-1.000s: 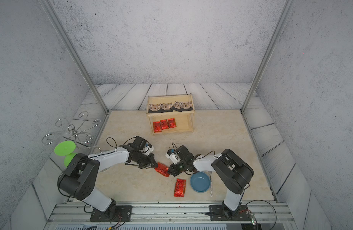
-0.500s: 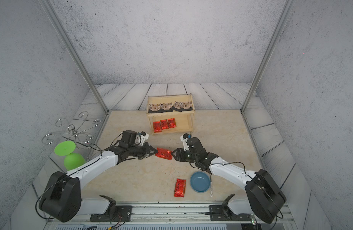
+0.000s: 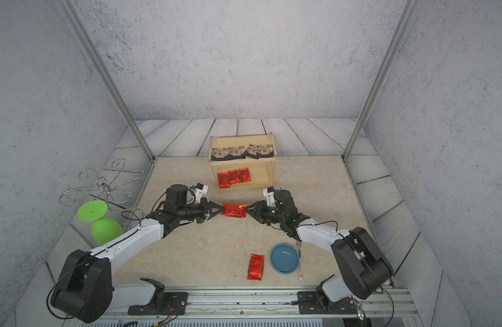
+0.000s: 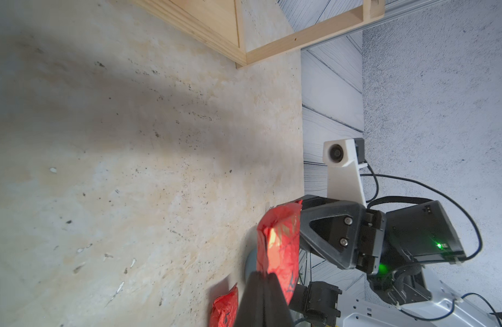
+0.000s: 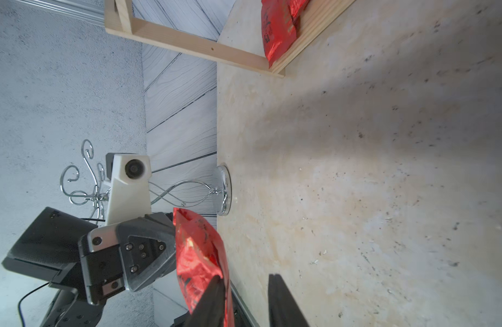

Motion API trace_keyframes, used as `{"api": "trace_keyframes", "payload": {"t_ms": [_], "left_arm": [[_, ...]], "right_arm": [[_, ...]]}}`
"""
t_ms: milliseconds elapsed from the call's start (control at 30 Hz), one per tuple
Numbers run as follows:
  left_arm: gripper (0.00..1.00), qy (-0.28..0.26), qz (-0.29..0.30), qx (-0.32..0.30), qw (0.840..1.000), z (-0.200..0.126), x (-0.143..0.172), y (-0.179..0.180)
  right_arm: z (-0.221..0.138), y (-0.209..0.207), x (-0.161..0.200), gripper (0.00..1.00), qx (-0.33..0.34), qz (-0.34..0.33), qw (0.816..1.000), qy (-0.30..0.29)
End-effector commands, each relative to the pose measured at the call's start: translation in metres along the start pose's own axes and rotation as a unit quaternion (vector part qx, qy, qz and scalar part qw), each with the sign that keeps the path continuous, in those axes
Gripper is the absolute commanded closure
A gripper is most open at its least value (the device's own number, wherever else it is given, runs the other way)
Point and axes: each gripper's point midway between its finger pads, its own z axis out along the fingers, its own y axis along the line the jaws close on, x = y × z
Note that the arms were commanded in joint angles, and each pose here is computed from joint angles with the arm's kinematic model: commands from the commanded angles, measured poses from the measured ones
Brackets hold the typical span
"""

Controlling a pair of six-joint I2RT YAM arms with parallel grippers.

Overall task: Place the tea bags on the shelf by color
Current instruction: Pick up the tea bag from the center of the board.

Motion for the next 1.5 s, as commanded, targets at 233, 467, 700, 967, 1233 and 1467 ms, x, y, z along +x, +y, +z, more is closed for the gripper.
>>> {"api": "trace_keyframes", "payload": {"t_ms": [233, 467, 700, 967, 1233, 1467], "left_arm": [[1.00, -0.007, -0.004, 0.026, 1.000, -0.006, -0.003, -0.007], [1.00, -0.015, -0.013, 0.030, 0.999, -0.013, -0.007, -0.003], [1.00, -0.028, -0.020, 0.037, 0.999, -0.020, -0.008, 0.003], [0.76, -0.015, -0.005, 0.011, 1.000, -0.022, -0.007, 0.004], [0.32, 0.003, 0.067, -0.096, 0.993, -0.045, -0.003, 0.013], [0.32, 0.027, 0.062, -0.141, 0.988, -0.048, 0.005, 0.035]], "right_arm": [[0.001, 0.022, 0.002, 0.93, -0.059, 0.004, 0.998, 0.016], [-0.010, 0.025, -0.003, 1.00, -0.076, 0.004, 0.997, 0.009], [-0.029, 0.012, -0.003, 1.00, -0.045, -0.021, 0.999, 0.008], [-0.024, 0.011, -0.012, 1.00, -0.031, -0.028, 0.999, -0.001], [-0.023, -0.009, -0.081, 1.00, 0.034, 0.006, 0.984, -0.173], [-0.020, -0.033, -0.143, 1.00, 0.052, 0.043, 0.936, -0.346]]}}
